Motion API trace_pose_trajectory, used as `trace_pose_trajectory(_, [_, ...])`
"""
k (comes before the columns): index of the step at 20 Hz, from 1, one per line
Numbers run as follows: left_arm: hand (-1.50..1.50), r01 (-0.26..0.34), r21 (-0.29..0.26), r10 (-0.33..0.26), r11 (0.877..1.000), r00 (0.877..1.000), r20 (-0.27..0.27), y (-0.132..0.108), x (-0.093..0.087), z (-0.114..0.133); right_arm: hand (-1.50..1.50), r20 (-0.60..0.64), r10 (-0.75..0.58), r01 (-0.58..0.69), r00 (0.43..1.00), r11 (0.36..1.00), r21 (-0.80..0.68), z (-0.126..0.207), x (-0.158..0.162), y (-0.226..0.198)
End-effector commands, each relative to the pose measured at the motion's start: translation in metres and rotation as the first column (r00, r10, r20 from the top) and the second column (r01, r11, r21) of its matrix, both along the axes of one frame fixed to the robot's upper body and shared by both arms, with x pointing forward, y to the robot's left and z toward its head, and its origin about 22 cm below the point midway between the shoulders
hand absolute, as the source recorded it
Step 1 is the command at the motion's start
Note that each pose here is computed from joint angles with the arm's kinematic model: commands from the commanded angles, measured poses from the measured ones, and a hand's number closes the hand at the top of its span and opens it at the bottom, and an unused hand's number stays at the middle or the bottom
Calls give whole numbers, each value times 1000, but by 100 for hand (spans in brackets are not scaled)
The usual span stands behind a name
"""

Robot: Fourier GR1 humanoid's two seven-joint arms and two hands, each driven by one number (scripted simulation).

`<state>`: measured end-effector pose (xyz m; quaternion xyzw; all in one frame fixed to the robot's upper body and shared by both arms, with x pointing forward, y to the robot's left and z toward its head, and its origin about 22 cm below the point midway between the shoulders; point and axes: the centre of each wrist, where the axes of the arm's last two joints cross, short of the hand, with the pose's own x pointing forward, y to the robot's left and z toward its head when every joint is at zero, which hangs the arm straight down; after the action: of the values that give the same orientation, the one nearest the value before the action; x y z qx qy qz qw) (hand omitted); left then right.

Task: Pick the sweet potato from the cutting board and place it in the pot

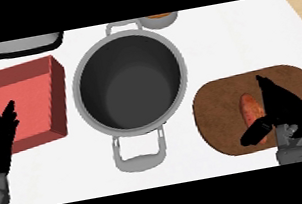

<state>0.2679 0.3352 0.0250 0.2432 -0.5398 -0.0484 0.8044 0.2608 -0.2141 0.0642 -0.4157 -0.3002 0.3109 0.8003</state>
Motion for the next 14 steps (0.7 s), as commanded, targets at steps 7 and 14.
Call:
trace_pose_trajectory(7, [0, -13, 3, 13, 1000, 1000, 12, -26, -2, -4, -150, -93, -62, 62, 994, 998, 2, -26, -9, 11])
trace_pose_trajectory(14, [0, 8, -15, -8, 1000, 1000, 13, -7, -6, -10, -150, -91, -83, 87, 992, 995, 41, -39, 16, 13])
